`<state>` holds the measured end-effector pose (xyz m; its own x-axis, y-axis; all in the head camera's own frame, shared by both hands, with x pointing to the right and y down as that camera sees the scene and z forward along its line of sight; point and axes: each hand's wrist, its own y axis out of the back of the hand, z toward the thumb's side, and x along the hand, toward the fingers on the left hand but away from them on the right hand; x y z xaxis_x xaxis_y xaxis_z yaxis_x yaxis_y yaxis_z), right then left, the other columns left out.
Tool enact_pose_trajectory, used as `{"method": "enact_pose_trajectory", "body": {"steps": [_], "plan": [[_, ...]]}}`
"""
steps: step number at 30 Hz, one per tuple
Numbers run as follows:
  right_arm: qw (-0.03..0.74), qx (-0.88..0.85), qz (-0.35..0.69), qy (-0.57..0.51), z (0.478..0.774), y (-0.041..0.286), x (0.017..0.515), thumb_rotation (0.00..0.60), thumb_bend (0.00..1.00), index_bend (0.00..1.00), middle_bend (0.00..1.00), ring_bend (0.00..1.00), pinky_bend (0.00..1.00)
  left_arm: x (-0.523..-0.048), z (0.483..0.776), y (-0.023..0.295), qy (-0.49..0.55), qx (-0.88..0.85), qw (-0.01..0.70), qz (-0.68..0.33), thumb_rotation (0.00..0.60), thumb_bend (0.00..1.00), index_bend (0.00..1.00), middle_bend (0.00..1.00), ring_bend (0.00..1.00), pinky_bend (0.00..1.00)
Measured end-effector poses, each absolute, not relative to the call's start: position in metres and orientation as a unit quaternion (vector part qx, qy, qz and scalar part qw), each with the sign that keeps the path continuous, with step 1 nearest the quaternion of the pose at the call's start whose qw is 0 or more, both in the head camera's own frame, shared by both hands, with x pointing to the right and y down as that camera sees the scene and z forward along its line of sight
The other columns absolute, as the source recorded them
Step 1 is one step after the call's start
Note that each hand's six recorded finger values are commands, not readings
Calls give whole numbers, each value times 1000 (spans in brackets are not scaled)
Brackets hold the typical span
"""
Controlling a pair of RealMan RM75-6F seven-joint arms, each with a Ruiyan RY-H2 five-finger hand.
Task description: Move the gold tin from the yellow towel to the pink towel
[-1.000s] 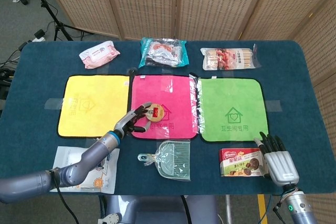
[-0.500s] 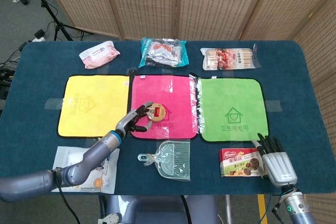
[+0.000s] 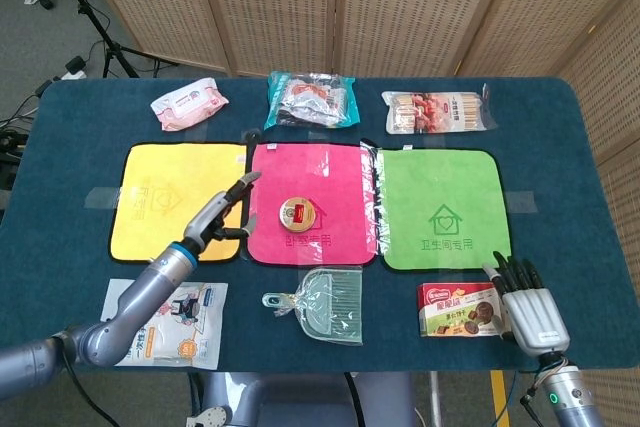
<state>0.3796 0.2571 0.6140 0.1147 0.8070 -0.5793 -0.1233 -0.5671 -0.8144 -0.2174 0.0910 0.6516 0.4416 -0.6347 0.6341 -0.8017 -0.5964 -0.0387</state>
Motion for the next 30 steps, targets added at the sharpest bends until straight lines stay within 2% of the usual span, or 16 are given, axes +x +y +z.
{"method": "enact_pose_trajectory", "body": {"steps": [6, 10, 13, 23, 30], "plan": [[382, -638, 606, -284, 607, 253, 383, 600, 362, 94, 0, 0, 50, -271, 629, 93, -448, 824, -60, 343, 600, 434, 80, 0, 0, 0], [384, -632, 602, -301, 601, 249, 388, 600, 361, 93, 0, 0, 50, -312, 615, 109, -452, 781, -208, 377, 600, 409, 79, 0, 0, 0], [386, -628, 599, -313, 596, 246, 391, 600, 361, 94, 0, 0, 50, -341, 608, 131, -450, 739, -294, 406, 600, 386, 79, 0, 0, 0], [391, -620, 590, -338, 584, 241, 400, 600, 363, 94, 0, 0, 50, -417, 601, 199, -435, 638, -401, 492, 600, 331, 82, 0, 0, 0], [393, -623, 583, -341, 582, 240, 397, 600, 361, 94, 0, 0, 50, -422, 592, 216, -403, 631, -418, 516, 600, 329, 82, 0, 0, 0]]}}
